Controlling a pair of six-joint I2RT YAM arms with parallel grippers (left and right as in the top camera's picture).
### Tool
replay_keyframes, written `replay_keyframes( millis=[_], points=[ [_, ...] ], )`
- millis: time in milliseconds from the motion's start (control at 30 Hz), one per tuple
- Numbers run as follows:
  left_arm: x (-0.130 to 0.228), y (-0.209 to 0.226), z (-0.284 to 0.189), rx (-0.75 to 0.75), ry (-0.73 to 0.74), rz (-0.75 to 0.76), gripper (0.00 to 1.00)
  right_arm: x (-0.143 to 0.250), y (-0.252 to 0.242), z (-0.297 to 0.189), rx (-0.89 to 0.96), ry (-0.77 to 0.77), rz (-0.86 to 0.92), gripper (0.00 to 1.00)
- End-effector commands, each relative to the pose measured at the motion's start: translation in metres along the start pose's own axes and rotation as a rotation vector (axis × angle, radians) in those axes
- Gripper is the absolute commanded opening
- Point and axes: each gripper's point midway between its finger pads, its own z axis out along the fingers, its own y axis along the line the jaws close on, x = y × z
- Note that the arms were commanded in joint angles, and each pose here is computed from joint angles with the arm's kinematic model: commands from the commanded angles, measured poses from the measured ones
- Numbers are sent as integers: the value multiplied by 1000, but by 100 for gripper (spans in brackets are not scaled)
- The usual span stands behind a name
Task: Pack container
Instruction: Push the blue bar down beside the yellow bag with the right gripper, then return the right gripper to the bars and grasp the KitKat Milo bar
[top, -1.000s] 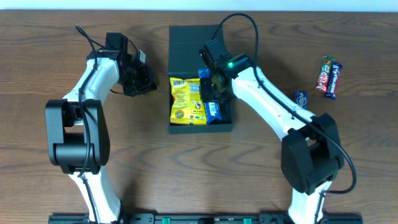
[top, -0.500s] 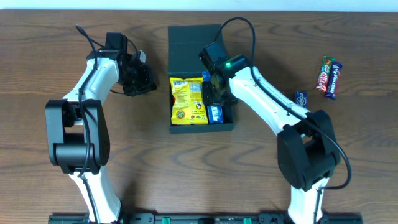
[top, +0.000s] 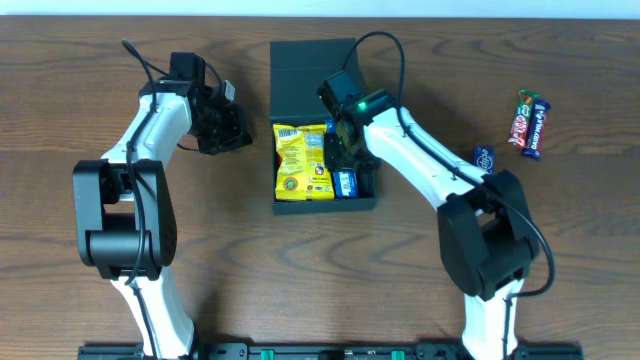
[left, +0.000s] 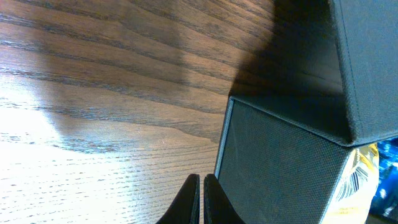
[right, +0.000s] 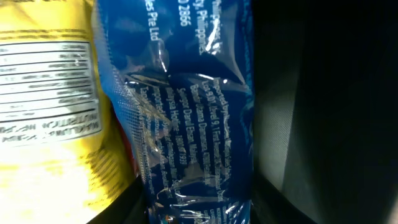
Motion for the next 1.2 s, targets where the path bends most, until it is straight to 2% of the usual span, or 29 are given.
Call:
replay_keyframes(
  millis=[0, 133, 167, 200, 300, 467, 700, 733, 767, 800, 933, 1033, 1133, 1167],
  points=[
    [-1, 1, 3, 5, 10, 7, 6, 4, 0, 12, 21, 15, 5, 1],
    [-1, 1, 3, 5, 10, 7, 6, -3, 5, 13, 3, -14, 4, 1],
    [-1, 1, 3, 5, 10, 7, 6, -5, 6, 13, -1, -19, 3, 10],
    [-1, 1, 3, 5, 10, 6, 6, -4, 5, 13, 0, -18, 4, 26],
    [-1, 1, 3, 5, 9, 7, 6, -7, 4, 7, -1, -22, 1, 58],
    [-1, 1, 3, 5, 9, 7, 6, -27, 11, -24, -24, -107, -45, 54],
    [-1, 1, 3, 5, 9, 7, 6, -39, 13, -55, -7, -141, -65, 50],
    [-1, 1, 3, 5, 9, 7, 6, -42, 11, -60, 3, -152, -71, 46],
    [-1, 1, 3, 5, 8, 7, 5, -46, 9, -64, 22, -167, -83, 27],
    [-1, 1, 3, 5, 9, 7, 6, -51, 3, -70, 55, -187, -111, 1],
    [-1, 1, 3, 4, 9, 10, 6, -65, -57, -91, 237, -197, -67, 1],
    [-1, 1, 3, 4, 9, 10, 6, -73, -106, -104, 279, -160, -12, 1],
    [-1, 1, 3, 5, 9, 15, 6, -77, -167, -112, 318, -117, 63, 6],
    [-1, 1, 3, 5, 9, 19, 6, -78, -193, -115, 334, -106, 114, 11]
  ],
)
